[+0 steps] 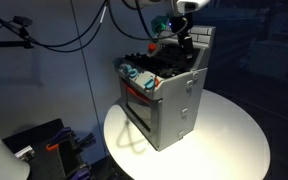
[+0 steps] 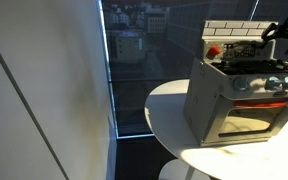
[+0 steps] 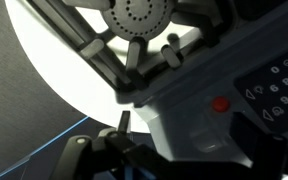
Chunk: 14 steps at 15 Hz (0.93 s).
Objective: Press the orange top button on the microwave oven controlling panel of the stove
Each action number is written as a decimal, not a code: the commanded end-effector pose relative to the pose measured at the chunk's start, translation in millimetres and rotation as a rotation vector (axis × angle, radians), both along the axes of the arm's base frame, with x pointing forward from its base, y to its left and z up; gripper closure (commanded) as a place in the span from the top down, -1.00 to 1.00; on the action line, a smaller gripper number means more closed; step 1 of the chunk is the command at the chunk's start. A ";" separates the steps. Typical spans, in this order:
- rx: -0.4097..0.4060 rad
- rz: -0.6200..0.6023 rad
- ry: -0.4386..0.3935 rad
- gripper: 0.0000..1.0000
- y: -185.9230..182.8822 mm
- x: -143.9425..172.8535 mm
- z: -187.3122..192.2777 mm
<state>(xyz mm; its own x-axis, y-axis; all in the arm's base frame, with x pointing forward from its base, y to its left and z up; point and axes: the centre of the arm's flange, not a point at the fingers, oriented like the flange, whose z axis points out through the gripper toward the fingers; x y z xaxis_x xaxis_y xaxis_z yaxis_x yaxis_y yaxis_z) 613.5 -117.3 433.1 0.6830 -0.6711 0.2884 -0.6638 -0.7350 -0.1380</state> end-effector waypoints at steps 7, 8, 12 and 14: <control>0.031 0.004 0.032 1.00 -1.9 -2.7 2.9; 0.042 0.009 0.045 1.00 -1.9 -5.4 2.9; 0.085 0.021 0.099 1.00 -4.0 -17.4 3.6; 0.098 0.034 0.117 1.00 -5.2 -23.3 6.0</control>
<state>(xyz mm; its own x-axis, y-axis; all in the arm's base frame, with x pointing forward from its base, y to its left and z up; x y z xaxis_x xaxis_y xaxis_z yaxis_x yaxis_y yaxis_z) 602.7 -117.0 426.8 0.7119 -0.6804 0.1739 -0.6689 -0.7324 -0.1270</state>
